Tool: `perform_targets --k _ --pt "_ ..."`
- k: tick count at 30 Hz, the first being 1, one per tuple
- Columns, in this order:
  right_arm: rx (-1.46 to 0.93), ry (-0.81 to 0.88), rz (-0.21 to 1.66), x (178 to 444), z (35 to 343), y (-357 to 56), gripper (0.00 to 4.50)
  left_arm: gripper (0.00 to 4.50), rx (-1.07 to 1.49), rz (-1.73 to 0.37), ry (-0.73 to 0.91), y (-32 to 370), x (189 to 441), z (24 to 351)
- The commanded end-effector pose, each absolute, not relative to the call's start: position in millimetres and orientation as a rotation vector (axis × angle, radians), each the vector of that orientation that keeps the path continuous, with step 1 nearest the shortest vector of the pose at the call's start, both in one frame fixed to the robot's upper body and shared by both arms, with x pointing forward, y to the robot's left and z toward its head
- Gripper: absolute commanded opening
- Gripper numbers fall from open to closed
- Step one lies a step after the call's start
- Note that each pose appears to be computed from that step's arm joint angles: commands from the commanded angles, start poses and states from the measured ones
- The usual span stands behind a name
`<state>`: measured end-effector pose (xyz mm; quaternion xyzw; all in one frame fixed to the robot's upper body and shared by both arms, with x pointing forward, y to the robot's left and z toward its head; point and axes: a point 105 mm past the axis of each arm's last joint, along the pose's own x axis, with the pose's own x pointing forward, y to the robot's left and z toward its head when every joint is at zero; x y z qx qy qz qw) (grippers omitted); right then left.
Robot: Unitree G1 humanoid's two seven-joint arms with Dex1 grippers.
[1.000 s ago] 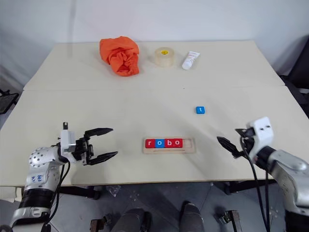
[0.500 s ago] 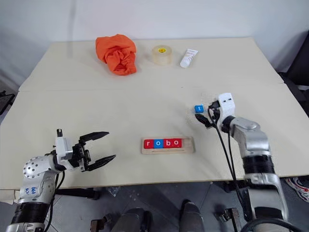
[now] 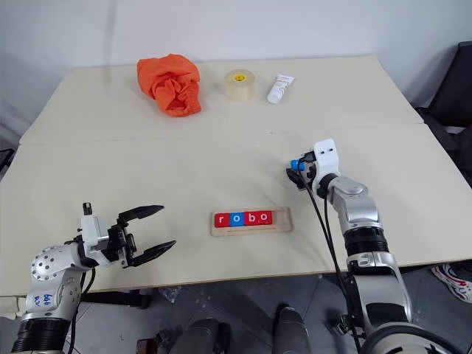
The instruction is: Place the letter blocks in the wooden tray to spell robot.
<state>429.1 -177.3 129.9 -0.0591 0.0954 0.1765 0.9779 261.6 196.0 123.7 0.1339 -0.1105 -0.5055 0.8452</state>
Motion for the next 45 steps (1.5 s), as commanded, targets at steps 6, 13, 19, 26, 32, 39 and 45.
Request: perform_targets --k 6,13,19,26,32,39,45 --pt "-0.115 0.220 0.320 426.5 117.8 -171.9 1.46 4.50 0.308 -1.093 -0.281 195.2 265.9 138.1" --pt "-0.115 0.141 0.280 417.7 138.6 -178.7 1.46 4.50 0.303 -1.115 -0.281 192.8 271.2 138.8" --pt "-0.116 0.127 0.237 375.9 147.3 -186.8 1.46 4.50 0.294 -1.148 -0.275 191.5 272.7 138.3" --pt "-0.107 0.228 0.150 306.7 127.2 -197.0 1.46 4.50 0.283 -1.192 -0.262 190.8 275.5 139.0" --pt "-0.082 0.266 0.114 291.4 116.2 -200.2 1.46 4.50 0.285 -1.209 -0.261 188.5 280.8 139.6" --pt "-0.065 0.261 0.153 288.8 115.2 -194.2 2.80 4.50 0.287 -1.215 -0.265 187.5 283.1 140.8" --pt "-0.111 0.241 0.222 284.4 121.4 -192.6 4.45 4.50 0.289 -1.214 -0.266 187.5 283.7 141.2"
